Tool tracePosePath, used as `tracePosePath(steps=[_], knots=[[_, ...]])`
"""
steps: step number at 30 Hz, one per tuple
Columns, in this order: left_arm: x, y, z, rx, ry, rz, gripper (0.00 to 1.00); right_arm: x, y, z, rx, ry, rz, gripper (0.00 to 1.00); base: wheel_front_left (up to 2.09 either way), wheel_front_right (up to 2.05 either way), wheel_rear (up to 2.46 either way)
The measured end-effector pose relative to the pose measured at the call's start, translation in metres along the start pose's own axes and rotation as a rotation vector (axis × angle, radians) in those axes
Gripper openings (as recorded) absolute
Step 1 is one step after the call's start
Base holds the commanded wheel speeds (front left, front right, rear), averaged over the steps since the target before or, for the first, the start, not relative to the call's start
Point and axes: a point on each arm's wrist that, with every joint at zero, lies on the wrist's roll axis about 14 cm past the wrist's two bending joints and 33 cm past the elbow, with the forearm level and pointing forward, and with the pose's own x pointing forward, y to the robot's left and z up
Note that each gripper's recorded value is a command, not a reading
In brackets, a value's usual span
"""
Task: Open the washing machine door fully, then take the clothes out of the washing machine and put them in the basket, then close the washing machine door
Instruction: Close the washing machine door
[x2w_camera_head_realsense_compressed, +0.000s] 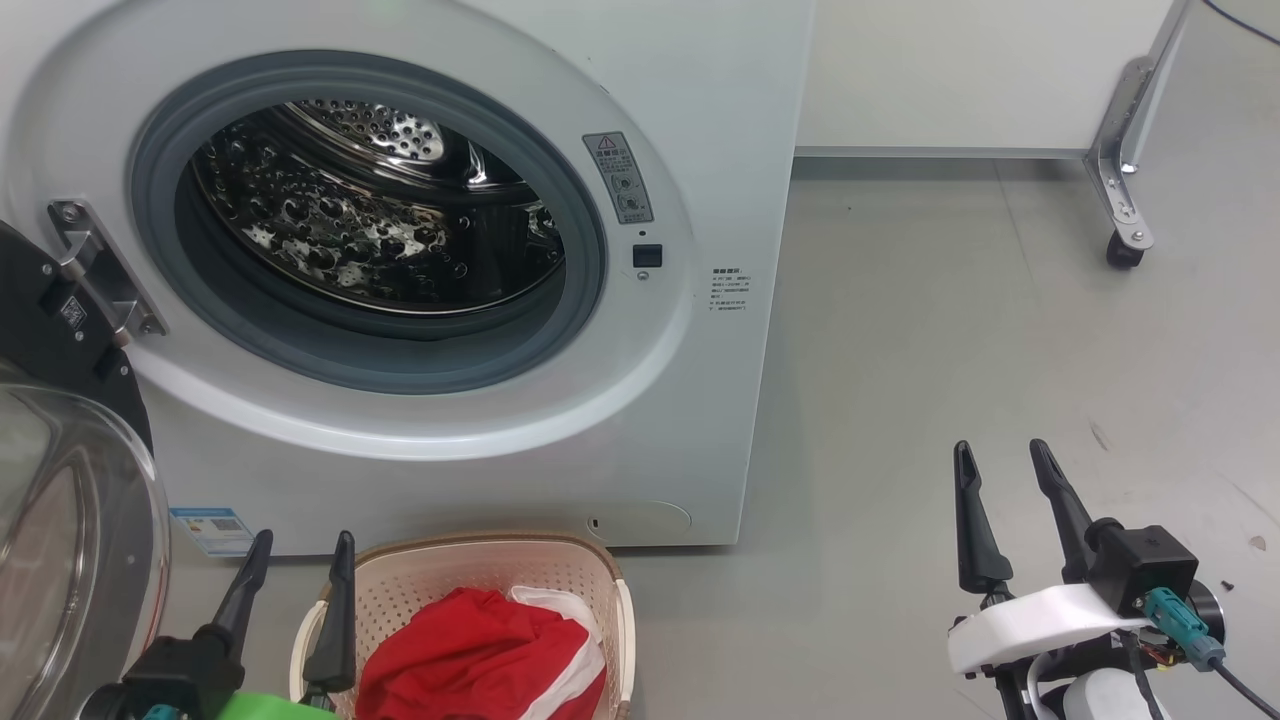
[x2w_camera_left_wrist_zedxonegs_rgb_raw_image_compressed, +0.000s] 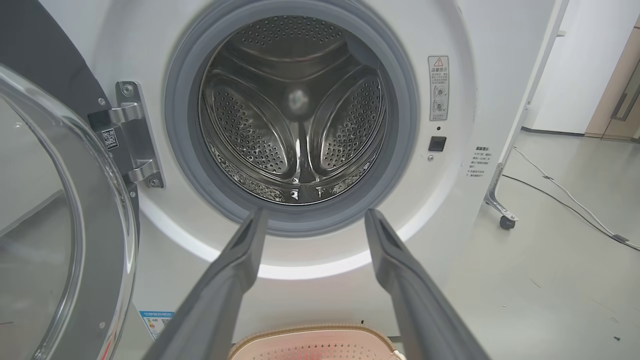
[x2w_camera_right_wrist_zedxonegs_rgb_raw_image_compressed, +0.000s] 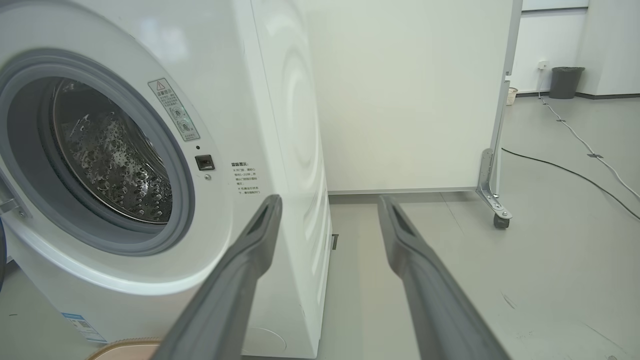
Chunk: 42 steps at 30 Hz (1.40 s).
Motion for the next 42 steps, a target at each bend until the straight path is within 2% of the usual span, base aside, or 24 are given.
tracePosePath(steps=[16, 42], knots=[[-0.0028, 0.0004, -0.0024, -0.004, 0.007, 0.004, 1.0, 0.0005, 0.0024, -0.0016, -0.006, 0.005, 0.009, 1.0, -0.49, 0.49, 0.0], [-0.0005, 0.0001, -0.0003, 0.011, 0.001, -0.002, 1.0, 0.0033, 0.0026, -0.0083, -0.008, 0.025, 0.015, 1.0, -0.93, 0.93, 0.0]])
